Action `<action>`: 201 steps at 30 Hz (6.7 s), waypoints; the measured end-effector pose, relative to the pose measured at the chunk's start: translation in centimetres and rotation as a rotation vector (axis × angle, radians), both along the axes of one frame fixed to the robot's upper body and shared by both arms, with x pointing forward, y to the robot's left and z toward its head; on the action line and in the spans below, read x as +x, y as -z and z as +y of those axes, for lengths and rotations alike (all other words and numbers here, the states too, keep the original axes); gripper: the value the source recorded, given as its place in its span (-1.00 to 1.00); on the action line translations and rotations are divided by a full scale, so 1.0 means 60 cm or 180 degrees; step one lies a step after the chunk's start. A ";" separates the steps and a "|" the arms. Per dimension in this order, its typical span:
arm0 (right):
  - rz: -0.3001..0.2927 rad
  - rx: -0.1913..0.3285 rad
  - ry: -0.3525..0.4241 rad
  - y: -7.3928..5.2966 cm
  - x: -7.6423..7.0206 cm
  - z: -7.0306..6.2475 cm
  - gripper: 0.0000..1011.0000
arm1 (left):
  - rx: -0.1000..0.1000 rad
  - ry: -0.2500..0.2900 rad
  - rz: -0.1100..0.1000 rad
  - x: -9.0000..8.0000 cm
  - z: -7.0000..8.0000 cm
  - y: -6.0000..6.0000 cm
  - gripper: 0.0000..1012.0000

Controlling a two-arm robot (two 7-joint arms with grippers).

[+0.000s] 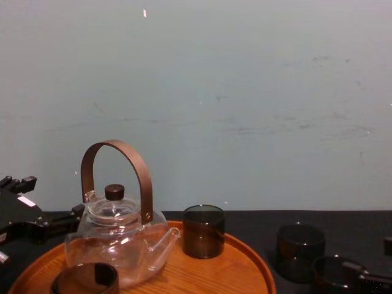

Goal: Pick up the glass from the table and place it on the tray.

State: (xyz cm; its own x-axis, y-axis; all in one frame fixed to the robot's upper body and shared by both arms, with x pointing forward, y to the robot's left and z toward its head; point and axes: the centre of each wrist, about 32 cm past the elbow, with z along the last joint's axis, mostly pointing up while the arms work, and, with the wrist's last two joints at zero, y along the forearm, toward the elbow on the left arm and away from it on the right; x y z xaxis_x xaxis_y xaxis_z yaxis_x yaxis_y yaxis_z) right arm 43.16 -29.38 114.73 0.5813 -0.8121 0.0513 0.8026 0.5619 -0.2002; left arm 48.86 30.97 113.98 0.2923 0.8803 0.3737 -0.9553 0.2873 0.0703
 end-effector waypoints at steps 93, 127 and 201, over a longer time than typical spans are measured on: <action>0.0360 -0.0063 0.0065 0.048 0.089 0.029 0.79 | 0.0000 0.0000 0.0000 0.000 0.000 0.000 0.98; 0.0070 0.0050 -0.0292 0.000 0.055 0.046 0.79 | 0.0000 0.0000 0.0000 0.000 0.000 0.000 0.98; 0.0317 0.0065 -0.1123 0.050 0.134 0.228 0.79 | 0.0000 0.0000 0.0000 0.000 0.000 0.000 0.98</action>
State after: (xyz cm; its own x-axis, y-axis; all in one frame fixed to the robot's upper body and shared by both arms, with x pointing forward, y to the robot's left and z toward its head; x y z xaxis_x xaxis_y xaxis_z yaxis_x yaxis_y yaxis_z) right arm 51.21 -15.73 111.75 0.8272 -0.5609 -0.0336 0.5358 0.8054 -0.2536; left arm 48.86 30.97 113.98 0.2923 0.8803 0.3737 -0.9552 0.2873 0.0703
